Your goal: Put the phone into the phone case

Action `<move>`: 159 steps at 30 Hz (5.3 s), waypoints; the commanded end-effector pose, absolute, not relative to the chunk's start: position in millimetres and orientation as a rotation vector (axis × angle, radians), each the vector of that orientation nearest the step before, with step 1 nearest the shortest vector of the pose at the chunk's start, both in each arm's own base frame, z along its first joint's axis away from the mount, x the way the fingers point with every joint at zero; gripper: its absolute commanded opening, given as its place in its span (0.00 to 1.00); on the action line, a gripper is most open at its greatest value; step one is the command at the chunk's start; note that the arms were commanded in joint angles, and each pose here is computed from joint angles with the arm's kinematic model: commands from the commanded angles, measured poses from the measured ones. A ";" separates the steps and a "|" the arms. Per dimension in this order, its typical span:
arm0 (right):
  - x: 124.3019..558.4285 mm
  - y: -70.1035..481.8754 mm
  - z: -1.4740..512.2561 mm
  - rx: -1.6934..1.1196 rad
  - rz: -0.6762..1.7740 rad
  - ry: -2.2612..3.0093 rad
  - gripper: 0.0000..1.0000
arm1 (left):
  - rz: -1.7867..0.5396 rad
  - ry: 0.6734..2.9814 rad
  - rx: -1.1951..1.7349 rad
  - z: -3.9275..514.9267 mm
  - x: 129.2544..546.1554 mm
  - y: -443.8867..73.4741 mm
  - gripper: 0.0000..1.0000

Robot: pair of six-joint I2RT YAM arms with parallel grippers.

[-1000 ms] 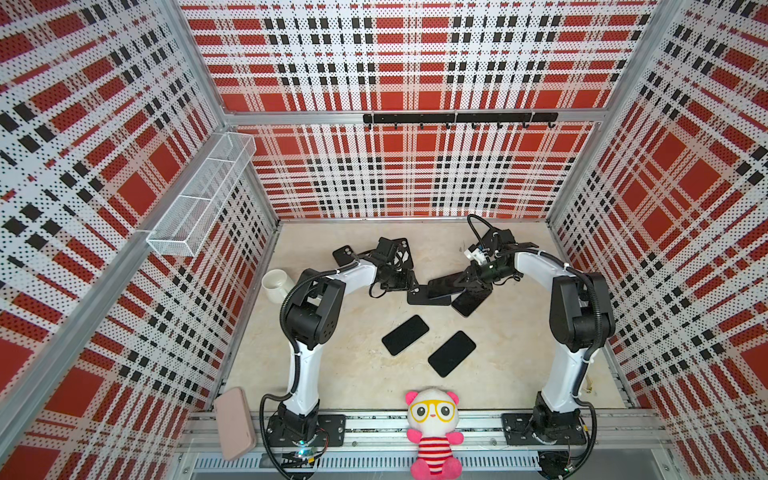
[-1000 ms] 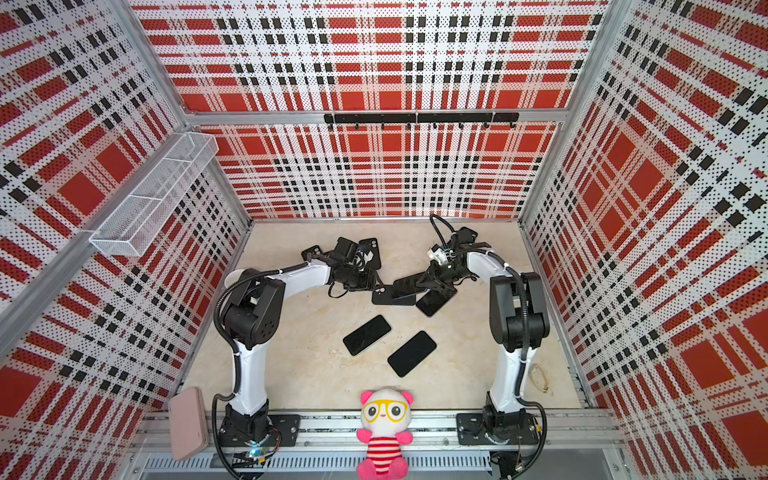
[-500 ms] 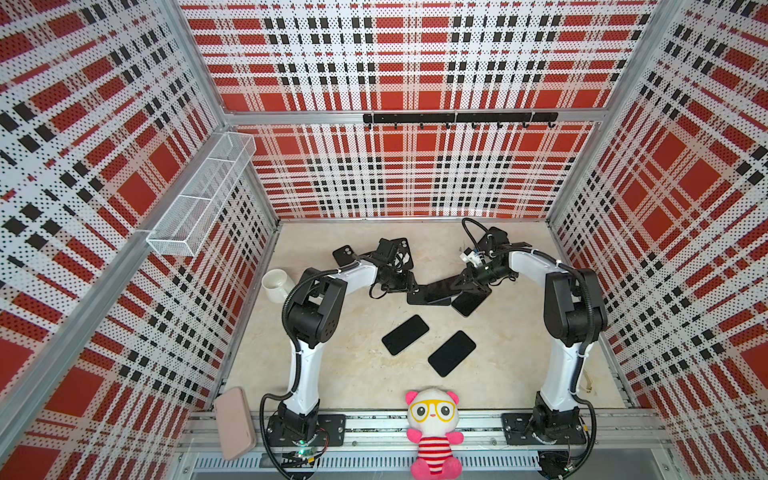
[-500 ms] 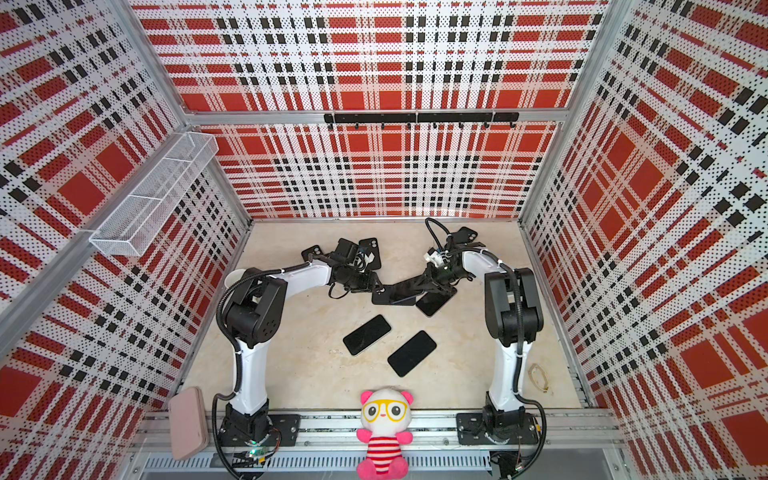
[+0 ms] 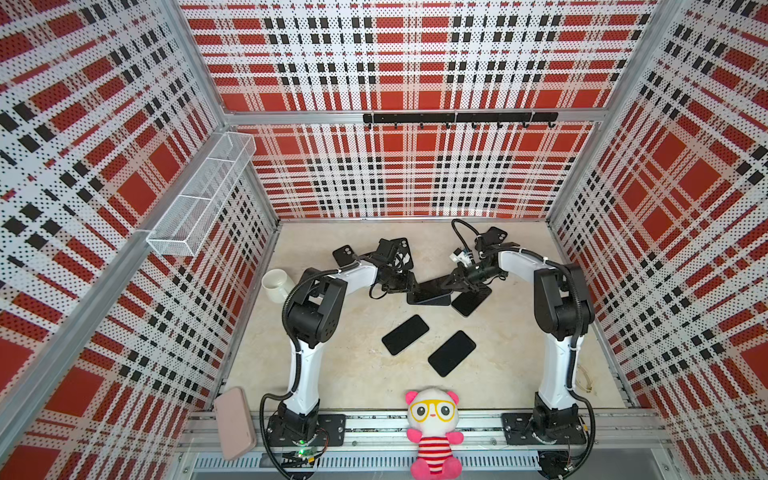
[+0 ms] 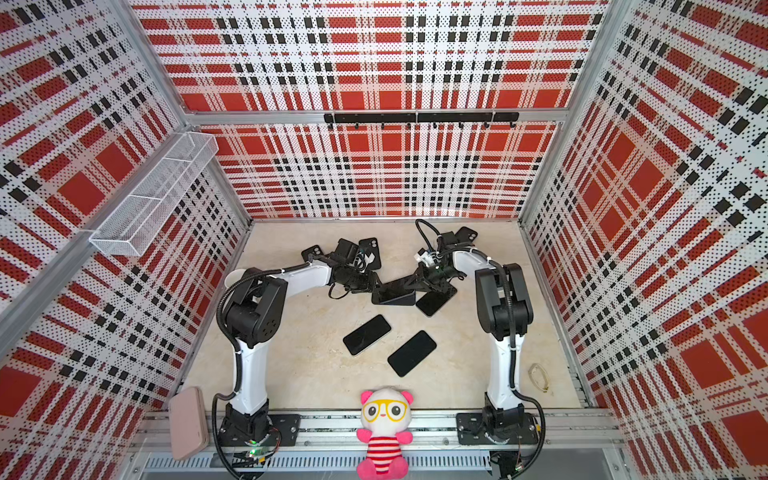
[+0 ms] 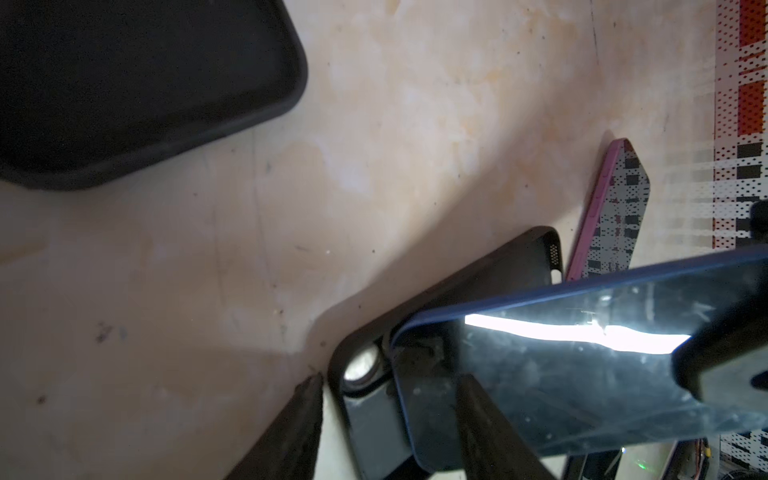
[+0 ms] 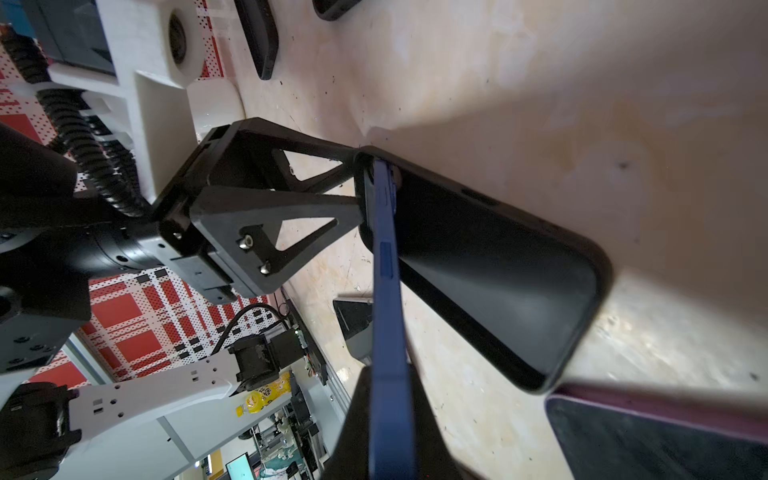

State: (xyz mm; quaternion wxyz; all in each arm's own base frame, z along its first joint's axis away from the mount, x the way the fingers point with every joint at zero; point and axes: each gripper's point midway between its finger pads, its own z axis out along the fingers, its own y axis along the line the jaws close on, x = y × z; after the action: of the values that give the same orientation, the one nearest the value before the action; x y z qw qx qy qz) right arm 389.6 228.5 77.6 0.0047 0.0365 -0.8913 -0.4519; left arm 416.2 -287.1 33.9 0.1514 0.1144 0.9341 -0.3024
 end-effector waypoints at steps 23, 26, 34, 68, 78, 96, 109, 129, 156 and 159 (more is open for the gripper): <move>400.0 272.4 42.1 0.205 -1.250 -2.839 0.34 | -0.711 2.787 0.270 6.6 390.2 -240.2 0.48; 405.9 269.0 51.7 0.225 -1.204 -2.883 0.46 | -0.671 2.789 0.270 4.9 392.0 -237.0 0.47; 420.1 242.0 69.9 0.277 -0.903 -3.028 0.51 | -0.648 2.803 0.274 0.1 391.5 -234.7 0.47; 415.9 233.0 23.6 0.271 -0.787 -3.030 0.16 | -0.668 2.802 0.260 1.6 393.5 -234.3 0.41; 388.2 242.1 13.3 0.250 -0.840 -2.950 0.13 | -0.699 2.803 0.256 1.6 392.8 -237.7 0.41; 301.7 239.6 -62.8 0.156 -0.543 -2.811 0.11 | -0.725 2.804 0.277 1.2 388.0 -245.9 0.40; 214.8 215.3 -136.7 0.105 -0.275 -2.660 0.10 | -0.729 2.810 0.275 -0.7 387.0 -246.3 0.39; 160.4 179.2 -186.3 0.189 0.135 -2.534 0.08 | -0.789 2.814 0.305 -1.2 378.1 -260.7 0.37; 358.5 213.1 26.9 0.167 -0.297 -3.040 0.25 | -0.692 2.808 0.271 -2.2 392.0 -237.8 0.37; 373.7 213.0 46.8 0.160 -0.351 -3.080 0.26 | -0.687 2.814 0.269 -4.6 391.8 -235.8 0.36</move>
State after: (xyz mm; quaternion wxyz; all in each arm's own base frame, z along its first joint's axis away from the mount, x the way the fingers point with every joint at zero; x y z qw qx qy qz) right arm 381.8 228.4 38.5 -0.0127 0.0521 -0.9906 -0.1257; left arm 416.8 -234.5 26.3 0.1753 0.0821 0.9516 -0.2389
